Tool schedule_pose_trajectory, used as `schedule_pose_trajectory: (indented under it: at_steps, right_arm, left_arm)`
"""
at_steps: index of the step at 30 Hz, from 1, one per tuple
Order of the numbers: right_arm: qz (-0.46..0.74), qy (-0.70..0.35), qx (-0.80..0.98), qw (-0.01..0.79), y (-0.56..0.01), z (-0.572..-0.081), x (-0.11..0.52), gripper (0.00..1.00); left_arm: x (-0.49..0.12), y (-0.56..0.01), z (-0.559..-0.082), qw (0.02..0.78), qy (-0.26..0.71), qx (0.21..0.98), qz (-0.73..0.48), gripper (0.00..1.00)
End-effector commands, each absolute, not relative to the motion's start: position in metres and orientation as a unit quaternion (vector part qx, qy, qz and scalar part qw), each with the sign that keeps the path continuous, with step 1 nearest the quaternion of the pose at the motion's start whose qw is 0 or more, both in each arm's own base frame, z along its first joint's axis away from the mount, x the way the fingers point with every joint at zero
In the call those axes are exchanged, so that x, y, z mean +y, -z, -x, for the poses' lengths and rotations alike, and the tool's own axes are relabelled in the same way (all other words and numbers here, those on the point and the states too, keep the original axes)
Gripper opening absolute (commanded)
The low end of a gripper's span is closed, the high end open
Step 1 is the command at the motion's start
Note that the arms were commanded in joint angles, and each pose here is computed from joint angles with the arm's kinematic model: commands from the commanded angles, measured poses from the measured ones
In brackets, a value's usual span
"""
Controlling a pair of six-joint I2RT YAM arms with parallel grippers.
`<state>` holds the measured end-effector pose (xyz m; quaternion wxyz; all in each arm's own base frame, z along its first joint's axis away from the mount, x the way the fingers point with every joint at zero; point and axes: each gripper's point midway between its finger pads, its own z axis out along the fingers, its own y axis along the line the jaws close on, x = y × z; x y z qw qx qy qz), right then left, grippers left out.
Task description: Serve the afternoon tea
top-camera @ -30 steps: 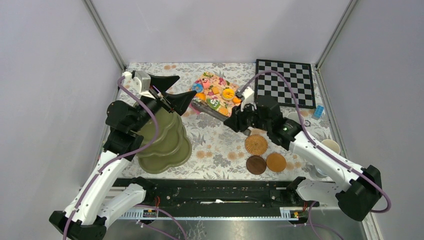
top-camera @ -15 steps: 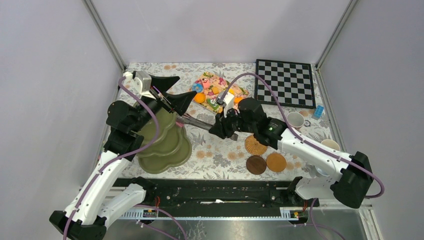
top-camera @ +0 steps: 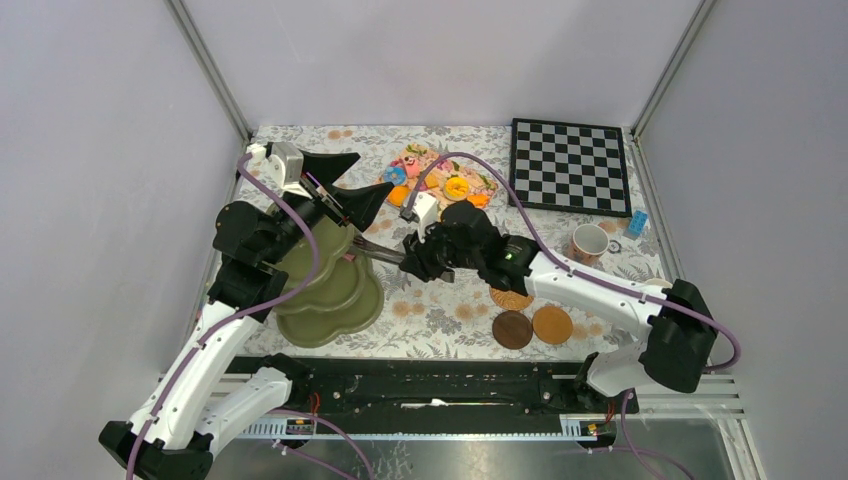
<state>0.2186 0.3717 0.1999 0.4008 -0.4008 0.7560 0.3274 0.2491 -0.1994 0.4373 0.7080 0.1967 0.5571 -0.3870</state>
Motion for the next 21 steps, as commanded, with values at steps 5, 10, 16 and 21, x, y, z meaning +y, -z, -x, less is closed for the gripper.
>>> schedule_pose_trajectory:
  at_steps: [5, 10, 16, 21]
  right_arm:
    - [0.390, -0.314, 0.725, 0.474, -0.2379, -0.2411, 0.3919, 0.33]
    - [0.393, -0.314, 0.727, 0.468, -0.2342, -0.2416, 0.3968, 0.41]
    - [0.393, -0.314, 0.726, 0.470, -0.2367, -0.2408, 0.3973, 0.49]
    - [0.383, -0.307, 0.729, 0.478, -0.2393, -0.2429, 0.3921, 0.50]
  left_arm:
    - [-0.1968, -0.4521, -0.2451, 0.726, 0.385, 0.533, -0.201, 0.99]
    - [-0.1983, -0.4511, -0.2456, 0.723, 0.388, 0.534, -0.203, 0.99]
    - [-0.1985, -0.4507, -0.2459, 0.723, 0.388, 0.535, -0.203, 0.99]
    - [-0.1997, -0.4494, -0.2470, 0.720, 0.390, 0.536, -0.204, 0.99]
